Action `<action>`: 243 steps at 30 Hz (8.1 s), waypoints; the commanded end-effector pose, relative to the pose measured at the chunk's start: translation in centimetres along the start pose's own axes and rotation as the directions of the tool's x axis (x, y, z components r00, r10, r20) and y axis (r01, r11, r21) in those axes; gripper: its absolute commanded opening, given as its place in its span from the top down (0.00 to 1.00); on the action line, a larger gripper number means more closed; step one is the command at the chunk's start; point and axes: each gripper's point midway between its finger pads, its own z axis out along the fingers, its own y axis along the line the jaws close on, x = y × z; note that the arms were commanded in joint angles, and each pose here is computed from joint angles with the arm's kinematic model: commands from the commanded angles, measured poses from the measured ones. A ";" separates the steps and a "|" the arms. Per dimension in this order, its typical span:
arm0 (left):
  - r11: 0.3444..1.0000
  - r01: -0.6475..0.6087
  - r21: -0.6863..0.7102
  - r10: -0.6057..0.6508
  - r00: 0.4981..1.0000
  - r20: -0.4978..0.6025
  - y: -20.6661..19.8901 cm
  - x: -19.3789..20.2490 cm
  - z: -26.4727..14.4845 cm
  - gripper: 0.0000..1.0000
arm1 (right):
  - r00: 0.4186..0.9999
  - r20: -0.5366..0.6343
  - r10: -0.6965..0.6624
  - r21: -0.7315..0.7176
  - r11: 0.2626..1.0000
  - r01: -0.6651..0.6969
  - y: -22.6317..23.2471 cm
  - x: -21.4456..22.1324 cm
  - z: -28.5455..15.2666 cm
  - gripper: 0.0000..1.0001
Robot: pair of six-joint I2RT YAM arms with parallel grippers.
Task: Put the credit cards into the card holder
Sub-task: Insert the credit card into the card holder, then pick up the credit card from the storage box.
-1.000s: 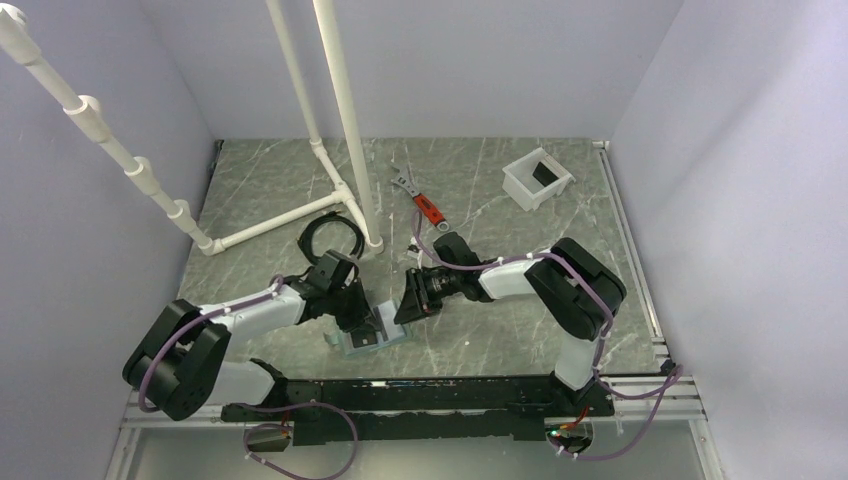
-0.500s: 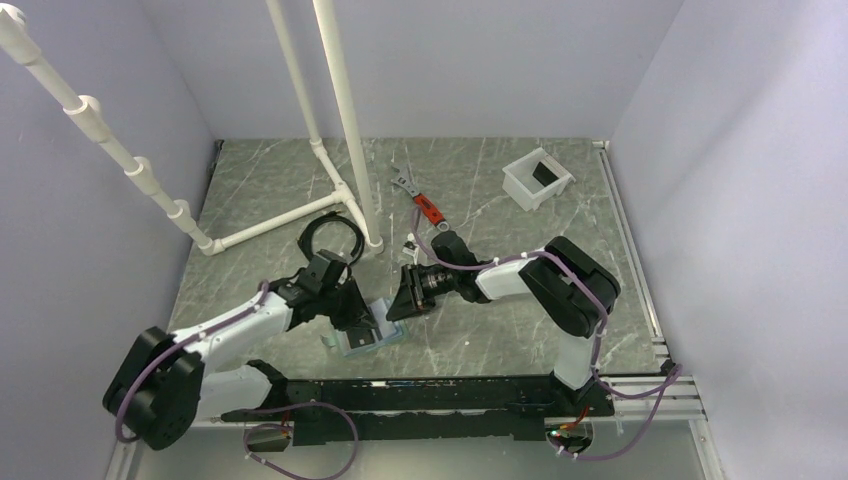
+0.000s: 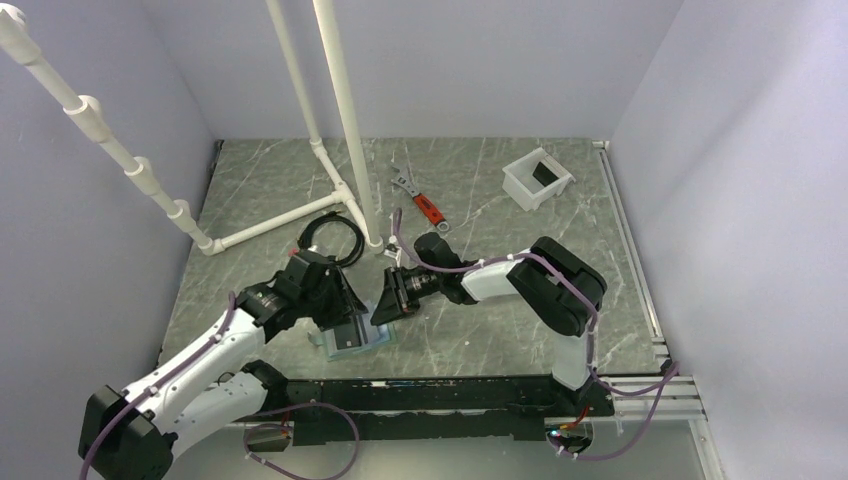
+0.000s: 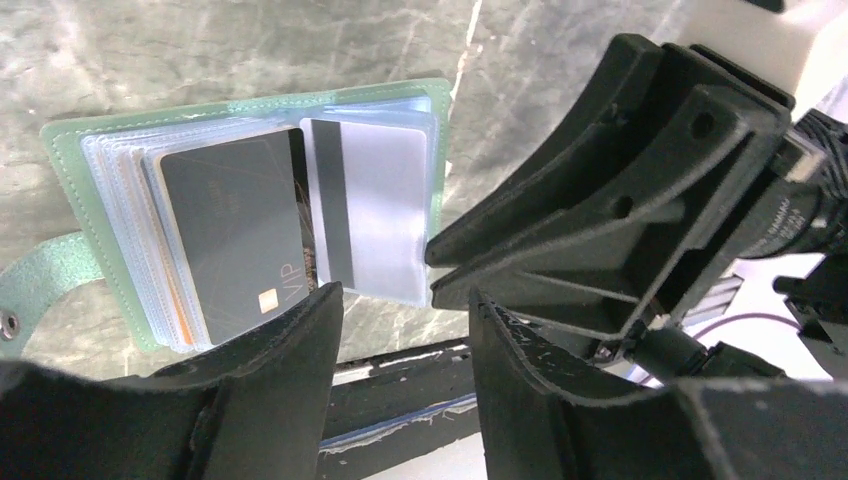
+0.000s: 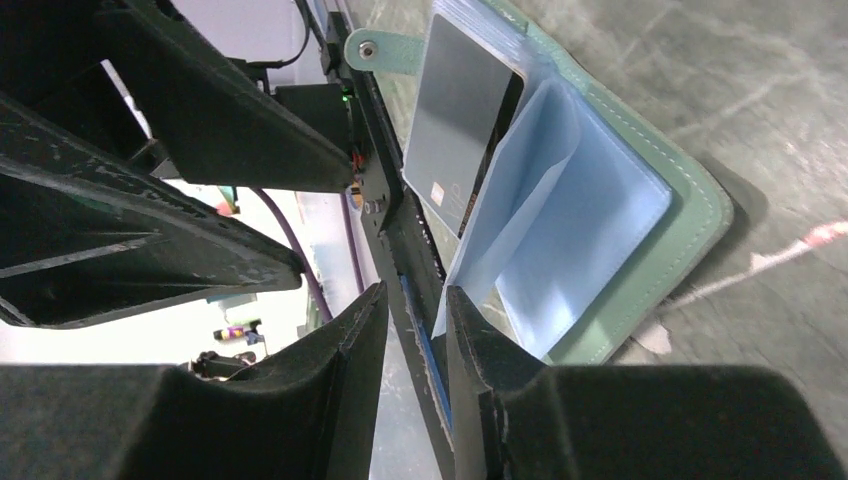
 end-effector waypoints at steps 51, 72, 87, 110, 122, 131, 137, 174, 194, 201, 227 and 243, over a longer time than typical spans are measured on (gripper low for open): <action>0.822 0.233 -0.520 -0.197 0.972 0.125 11.5 0.7 2.1 0.72 | 0.914 -0.037 -0.405 0.553 0.753 0.356 -3.0 -3.9 -4.2 0.56; 0.890 -0.037 -0.454 0.010 0.998 -0.062 7.8 -1.7 1.7 0.62 | 0.796 0.224 -0.563 0.969 0.042 -0.243 -7.2 -20.4 -41.3 0.29; 0.952 -0.130 -0.277 0.099 0.987 -0.125 3.7 -6.9 -1.1 0.41 | 0.865 -0.101 -0.492 0.967 -0.252 -0.030 -14.6 -28.8 -49.5 0.32; 0.956 -0.271 -0.112 0.260 0.960 -0.103 -0.1 -9.4 -1.1 0.28 | 0.911 -0.167 -0.377 0.951 -0.305 0.048 -21.4 -29.0 -52.2 0.42; 0.954 -0.278 -0.115 0.268 0.958 -0.099 -0.4 -10.1 -0.9 0.27 | 0.907 -0.168 -0.386 0.962 -0.267 0.064 -23.3 -29.1 -51.5 0.35; 0.954 -0.278 -0.113 0.266 0.958 -0.104 -0.4 -10.2 -0.6 0.27 | 0.916 -0.164 -0.367 0.958 -0.279 0.060 -24.8 -29.5 -51.4 0.34; 0.957 -0.271 -0.103 0.261 0.960 -0.105 -0.5 -10.3 -0.4 0.27 | 0.921 -0.155 -0.358 0.946 -0.321 0.035 -25.0 -29.6 -52.2 0.35; 0.966 -0.254 -0.055 0.247 0.963 -0.109 -1.0 -9.8 -0.5 0.26 | 0.900 -0.129 -0.417 0.935 -0.352 -0.029 -21.3 -30.2 -53.9 0.63; 0.967 -0.252 -0.042 0.247 0.963 -0.111 -1.1 -9.6 -0.7 0.26 | 0.899 -0.131 -0.419 0.935 -0.352 -0.027 -20.9 -30.3 -53.6 0.76; 0.967 -0.253 -0.037 0.247 0.963 -0.112 -1.2 -9.6 -0.7 0.26 | 0.897 -0.127 -0.423 0.935 -0.353 -0.034 -20.6 -30.5 -53.6 0.84; 0.974 -0.227 0.002 0.226 0.966 -0.129 -1.2 -8.5 -0.7 0.26 | 0.883 0.004 -0.469 0.993 -0.102 -0.059 -18.0 -29.5 -49.3 1.00; 0.980 -0.199 0.022 0.200 0.972 -0.124 -1.4 -7.9 -1.2 0.26 | 0.601 0.595 -0.534 0.755 0.113 -0.646 -14.3 -29.5 -50.7 1.00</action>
